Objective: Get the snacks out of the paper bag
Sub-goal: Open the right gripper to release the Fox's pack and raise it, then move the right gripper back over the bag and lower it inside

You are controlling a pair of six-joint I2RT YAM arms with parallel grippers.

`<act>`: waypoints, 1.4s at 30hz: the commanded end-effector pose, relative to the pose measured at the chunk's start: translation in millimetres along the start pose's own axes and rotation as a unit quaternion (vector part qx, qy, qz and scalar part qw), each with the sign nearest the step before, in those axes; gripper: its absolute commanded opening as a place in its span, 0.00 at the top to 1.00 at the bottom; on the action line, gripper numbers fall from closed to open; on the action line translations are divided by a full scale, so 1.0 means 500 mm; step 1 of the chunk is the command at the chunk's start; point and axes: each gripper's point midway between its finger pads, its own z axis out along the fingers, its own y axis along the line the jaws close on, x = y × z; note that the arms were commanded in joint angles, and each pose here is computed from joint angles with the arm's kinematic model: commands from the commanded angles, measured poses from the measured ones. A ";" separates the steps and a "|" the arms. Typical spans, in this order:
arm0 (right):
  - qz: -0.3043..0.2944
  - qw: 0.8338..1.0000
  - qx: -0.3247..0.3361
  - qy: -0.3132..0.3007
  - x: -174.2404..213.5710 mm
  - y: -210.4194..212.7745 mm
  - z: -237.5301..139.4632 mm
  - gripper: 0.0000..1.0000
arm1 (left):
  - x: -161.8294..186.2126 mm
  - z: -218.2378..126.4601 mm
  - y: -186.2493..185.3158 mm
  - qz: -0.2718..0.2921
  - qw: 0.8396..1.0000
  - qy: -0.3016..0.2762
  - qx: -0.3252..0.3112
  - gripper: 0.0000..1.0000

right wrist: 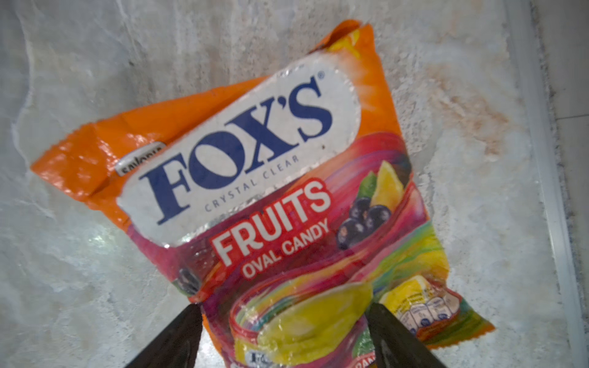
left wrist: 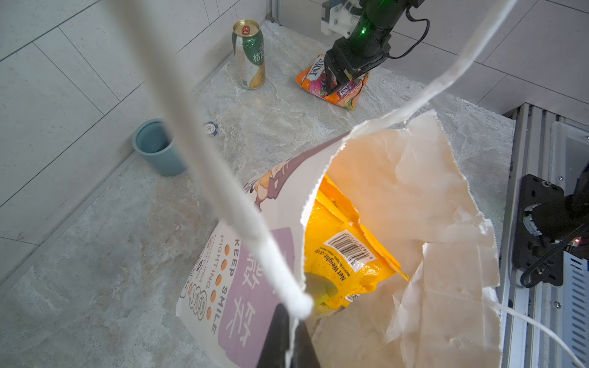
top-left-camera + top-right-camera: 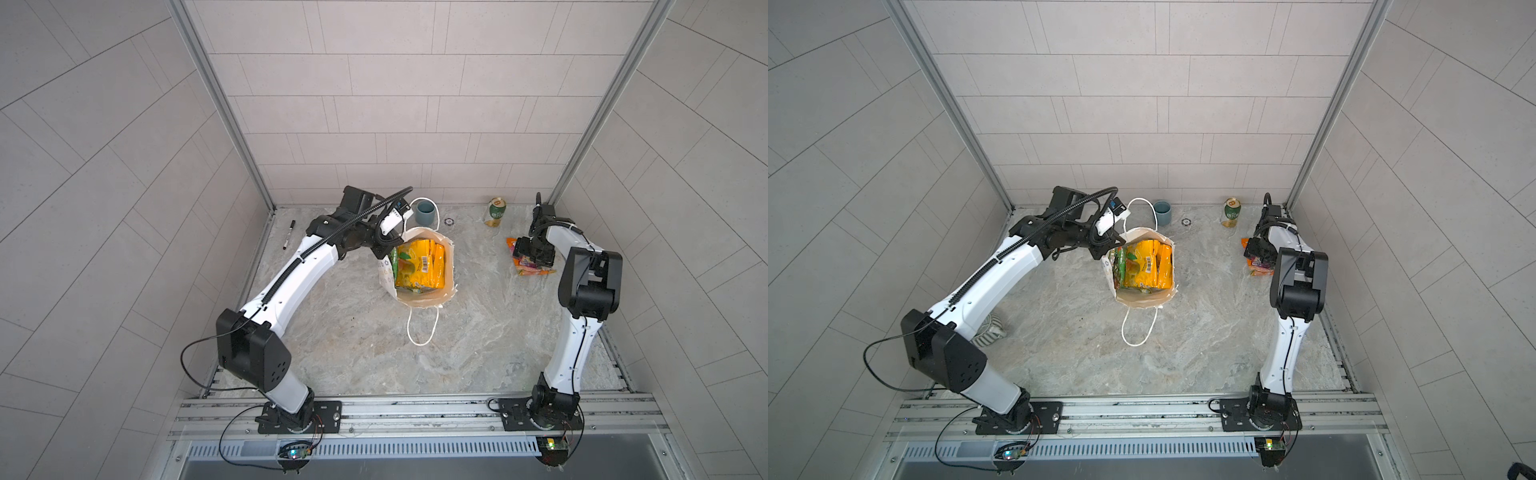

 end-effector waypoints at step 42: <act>-0.243 0.894 -0.303 -0.222 0.479 0.491 -0.627 0.64 | -0.069 -0.014 -0.042 0.042 0.998 -0.046 0.018 1.00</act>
